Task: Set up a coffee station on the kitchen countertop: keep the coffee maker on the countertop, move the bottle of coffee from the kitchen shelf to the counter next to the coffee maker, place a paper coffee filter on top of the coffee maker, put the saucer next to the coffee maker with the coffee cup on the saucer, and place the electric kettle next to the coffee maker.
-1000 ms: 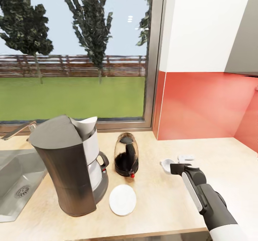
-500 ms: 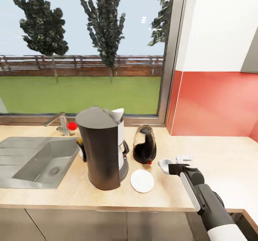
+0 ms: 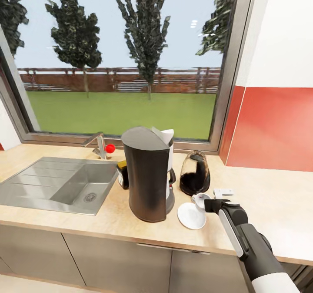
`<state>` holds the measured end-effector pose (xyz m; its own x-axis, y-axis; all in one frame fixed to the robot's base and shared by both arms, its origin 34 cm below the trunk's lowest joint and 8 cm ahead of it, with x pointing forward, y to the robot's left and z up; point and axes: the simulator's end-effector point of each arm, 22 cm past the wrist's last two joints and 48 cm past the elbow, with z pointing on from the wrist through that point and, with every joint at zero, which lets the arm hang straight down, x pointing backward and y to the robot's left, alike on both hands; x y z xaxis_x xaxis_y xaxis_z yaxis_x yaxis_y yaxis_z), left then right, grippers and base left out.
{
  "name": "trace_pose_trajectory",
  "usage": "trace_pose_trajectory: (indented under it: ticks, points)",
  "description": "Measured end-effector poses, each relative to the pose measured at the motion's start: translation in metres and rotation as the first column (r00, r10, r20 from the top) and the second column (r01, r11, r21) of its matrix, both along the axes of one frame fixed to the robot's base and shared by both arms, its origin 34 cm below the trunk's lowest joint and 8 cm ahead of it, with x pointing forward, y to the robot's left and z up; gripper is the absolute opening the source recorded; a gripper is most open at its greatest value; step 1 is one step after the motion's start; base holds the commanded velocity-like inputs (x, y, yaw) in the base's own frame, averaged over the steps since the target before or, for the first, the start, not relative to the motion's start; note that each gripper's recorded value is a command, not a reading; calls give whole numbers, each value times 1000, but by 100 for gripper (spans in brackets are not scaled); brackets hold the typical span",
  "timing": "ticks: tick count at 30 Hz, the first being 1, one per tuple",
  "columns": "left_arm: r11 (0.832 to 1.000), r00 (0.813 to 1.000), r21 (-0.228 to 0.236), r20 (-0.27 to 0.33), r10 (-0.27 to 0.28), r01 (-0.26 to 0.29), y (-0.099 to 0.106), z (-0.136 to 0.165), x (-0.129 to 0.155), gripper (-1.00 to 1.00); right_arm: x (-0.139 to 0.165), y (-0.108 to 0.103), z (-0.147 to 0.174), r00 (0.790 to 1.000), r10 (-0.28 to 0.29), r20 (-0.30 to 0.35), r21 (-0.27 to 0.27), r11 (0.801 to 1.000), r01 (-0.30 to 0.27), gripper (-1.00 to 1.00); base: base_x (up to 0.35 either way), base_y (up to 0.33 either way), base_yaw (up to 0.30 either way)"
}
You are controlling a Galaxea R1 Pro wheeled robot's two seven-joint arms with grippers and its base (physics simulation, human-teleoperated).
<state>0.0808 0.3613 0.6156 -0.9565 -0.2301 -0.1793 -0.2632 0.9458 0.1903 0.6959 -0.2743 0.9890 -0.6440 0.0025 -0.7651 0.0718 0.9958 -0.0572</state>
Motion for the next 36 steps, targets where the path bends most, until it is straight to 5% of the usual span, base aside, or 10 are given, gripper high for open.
trace_pose_trajectory:
  ticks: [9, 15, 36]
  points:
    - [1000, 1000, 0, 0, 1, -1, 0, 0, 0, 100, 0, 0, -1, 1000, -1, -1, -1, 1000, 1, -100, -60, 28, 3]
    - [1000, 1000, 1, 0, 4, -4, 1, 0, 0, 100, -11, -5, -36, 996, -9, -86, -9, 1000, 8, -100, -3, 1, 0]
    - [1000, 1000, 3, 3, 7, -7, 2, 0, 0, 100, -12, -5, -37, 996, -8, -89, -9, 1000, 7, -100, 0, 45, 0]
